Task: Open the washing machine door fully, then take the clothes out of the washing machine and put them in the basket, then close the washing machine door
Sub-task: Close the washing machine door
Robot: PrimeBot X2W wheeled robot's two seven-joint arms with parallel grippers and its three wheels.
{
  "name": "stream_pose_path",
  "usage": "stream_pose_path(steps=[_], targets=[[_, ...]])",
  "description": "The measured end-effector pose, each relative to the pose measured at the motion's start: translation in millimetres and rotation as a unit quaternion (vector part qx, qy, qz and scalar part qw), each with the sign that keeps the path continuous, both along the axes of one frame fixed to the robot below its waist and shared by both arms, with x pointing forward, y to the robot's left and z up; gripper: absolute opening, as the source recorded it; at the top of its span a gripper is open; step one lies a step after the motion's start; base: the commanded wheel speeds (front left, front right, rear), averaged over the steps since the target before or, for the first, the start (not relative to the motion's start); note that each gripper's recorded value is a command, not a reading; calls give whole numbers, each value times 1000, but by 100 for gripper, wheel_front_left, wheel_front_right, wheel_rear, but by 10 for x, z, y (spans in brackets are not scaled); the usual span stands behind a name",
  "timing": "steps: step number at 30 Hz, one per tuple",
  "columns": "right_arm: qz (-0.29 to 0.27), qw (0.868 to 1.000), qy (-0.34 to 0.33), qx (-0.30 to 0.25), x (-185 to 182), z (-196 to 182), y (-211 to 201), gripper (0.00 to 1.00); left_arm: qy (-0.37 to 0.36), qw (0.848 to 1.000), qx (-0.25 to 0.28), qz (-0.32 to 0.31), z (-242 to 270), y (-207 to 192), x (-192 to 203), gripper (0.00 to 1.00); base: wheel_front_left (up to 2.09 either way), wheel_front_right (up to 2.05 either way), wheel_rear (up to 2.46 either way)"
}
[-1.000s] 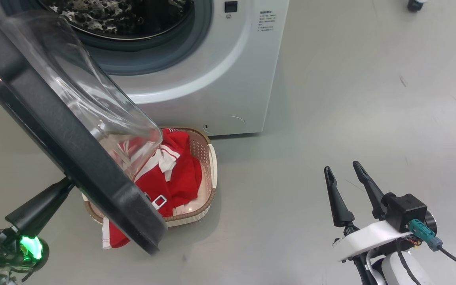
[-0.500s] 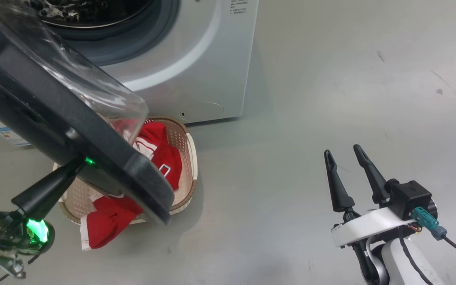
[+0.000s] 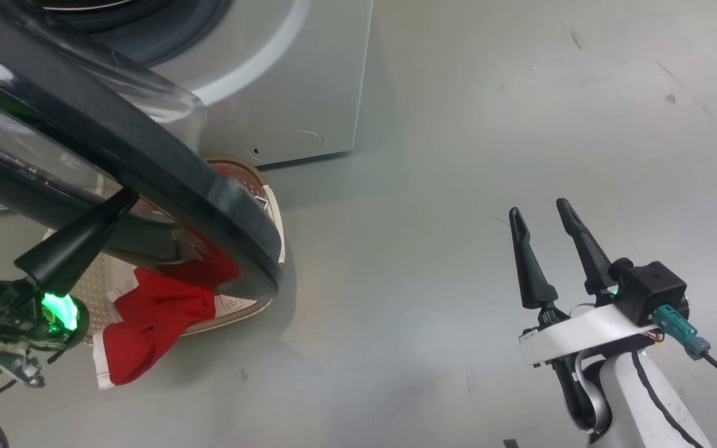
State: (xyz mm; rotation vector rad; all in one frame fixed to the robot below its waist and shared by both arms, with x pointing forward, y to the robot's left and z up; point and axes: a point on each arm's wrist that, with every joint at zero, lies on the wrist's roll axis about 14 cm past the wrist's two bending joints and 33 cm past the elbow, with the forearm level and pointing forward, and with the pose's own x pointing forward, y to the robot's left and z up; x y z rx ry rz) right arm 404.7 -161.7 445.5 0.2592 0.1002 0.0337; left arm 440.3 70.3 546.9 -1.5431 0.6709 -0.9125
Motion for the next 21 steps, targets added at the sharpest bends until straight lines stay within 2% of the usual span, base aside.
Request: stream_pose_path(steps=[10, 21], targets=[[-8, 1000, 6, -3, 45, -65, -72, 100, 10, 1000, -8, -11, -133, -226, 221, 0, 0, 0, 0], [-17, 1000, 11, 6, 51, -97, -116, 100, 34, 999, -27, 10, -280, -391, 415, 0, 0, 0, 0]])
